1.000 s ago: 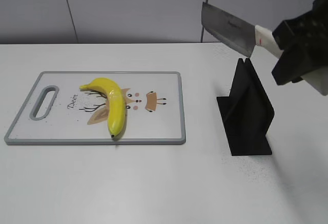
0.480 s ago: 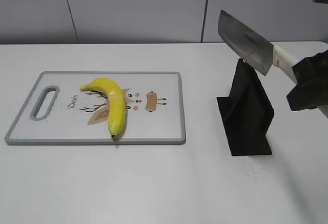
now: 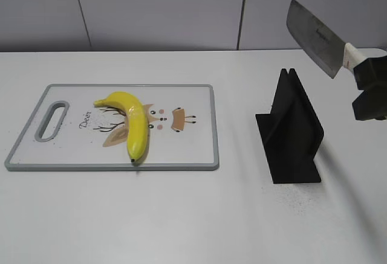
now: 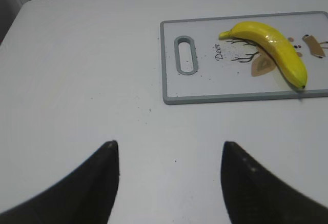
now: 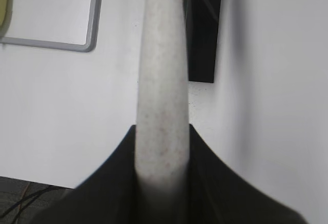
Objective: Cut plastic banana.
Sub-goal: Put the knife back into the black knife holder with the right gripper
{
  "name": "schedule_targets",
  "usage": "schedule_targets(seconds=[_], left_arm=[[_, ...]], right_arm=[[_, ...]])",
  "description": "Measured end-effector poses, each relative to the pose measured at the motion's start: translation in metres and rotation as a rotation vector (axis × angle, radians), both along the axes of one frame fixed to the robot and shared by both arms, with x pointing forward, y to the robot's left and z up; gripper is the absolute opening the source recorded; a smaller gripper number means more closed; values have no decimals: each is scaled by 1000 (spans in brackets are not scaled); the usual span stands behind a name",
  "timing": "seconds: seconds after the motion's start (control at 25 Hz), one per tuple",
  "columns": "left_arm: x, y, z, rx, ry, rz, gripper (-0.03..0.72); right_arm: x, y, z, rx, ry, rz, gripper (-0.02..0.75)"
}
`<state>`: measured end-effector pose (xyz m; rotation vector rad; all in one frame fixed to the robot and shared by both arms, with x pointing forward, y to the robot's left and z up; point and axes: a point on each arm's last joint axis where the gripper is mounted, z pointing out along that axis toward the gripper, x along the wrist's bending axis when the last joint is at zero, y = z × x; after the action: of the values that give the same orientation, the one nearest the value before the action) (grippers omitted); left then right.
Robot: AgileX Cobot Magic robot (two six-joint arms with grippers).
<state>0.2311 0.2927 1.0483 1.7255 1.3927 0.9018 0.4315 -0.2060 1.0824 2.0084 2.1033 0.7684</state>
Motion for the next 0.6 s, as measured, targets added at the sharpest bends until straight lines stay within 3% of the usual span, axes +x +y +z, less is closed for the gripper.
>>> schedule_targets(seconds=[0.6], left_arm=[[1, 1, 1, 0, -13, 14, 590]], right_arm=[[26, 9, -32, -59, 101, -25, 161]])
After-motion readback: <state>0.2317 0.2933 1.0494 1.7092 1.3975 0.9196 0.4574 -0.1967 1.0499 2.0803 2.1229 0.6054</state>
